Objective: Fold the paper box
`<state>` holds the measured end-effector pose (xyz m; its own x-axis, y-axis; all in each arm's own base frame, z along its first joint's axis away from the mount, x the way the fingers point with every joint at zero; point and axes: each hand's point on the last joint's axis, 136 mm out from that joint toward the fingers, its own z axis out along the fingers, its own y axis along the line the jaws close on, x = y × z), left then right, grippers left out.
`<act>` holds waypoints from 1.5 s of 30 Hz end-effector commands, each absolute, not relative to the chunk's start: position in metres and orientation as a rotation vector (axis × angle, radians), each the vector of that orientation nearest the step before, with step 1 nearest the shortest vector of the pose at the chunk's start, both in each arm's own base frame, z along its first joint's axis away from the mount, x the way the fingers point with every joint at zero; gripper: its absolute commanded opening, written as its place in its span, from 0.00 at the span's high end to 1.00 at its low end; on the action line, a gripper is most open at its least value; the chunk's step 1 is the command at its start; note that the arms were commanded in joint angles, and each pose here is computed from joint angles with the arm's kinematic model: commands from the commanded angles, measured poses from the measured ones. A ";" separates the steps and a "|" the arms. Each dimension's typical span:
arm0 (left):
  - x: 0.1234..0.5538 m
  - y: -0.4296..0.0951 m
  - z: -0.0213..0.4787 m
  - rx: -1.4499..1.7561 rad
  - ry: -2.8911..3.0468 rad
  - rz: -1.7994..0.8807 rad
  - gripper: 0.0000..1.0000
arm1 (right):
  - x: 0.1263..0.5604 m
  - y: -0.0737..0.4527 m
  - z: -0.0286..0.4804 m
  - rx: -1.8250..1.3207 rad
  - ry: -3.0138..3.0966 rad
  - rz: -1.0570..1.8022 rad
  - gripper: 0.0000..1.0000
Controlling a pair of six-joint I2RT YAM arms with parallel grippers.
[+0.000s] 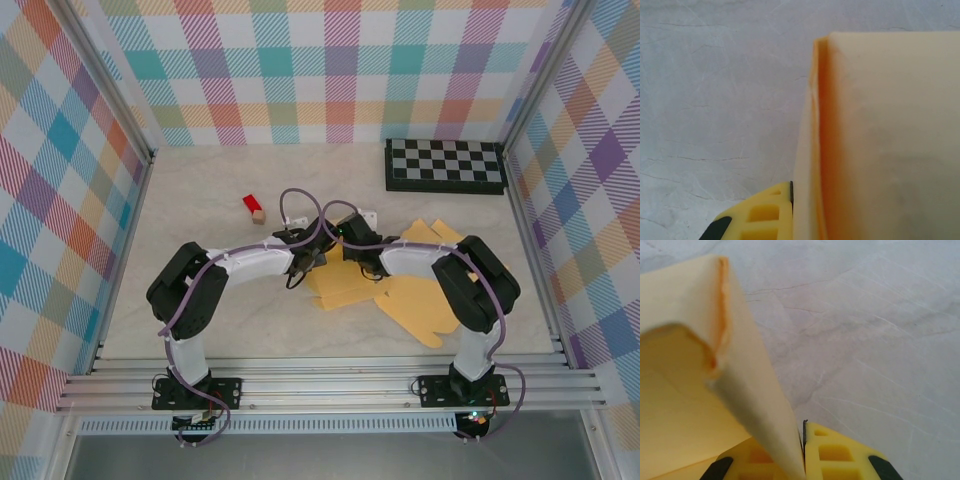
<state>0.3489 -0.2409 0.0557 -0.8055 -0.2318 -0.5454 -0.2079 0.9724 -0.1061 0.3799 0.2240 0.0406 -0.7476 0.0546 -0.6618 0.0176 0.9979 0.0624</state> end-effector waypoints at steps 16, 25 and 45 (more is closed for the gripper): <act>0.345 -0.202 0.055 -0.346 2.485 0.215 1.00 | 0.353 0.232 0.045 -0.090 2.400 0.340 0.71; 0.349 -0.196 0.051 -0.291 2.440 0.263 1.00 | 0.336 0.230 0.089 -0.180 2.369 0.527 0.62; 0.374 -0.197 0.075 -0.186 2.002 0.120 1.00 | 0.377 0.256 0.150 0.017 2.459 0.919 0.62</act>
<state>0.3645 -0.1922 0.0519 -0.5225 -0.0663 -0.8501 -0.1771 0.9837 0.0321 0.3853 0.2429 0.1543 -0.8269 0.1845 -0.5313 -0.1875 0.8002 0.5697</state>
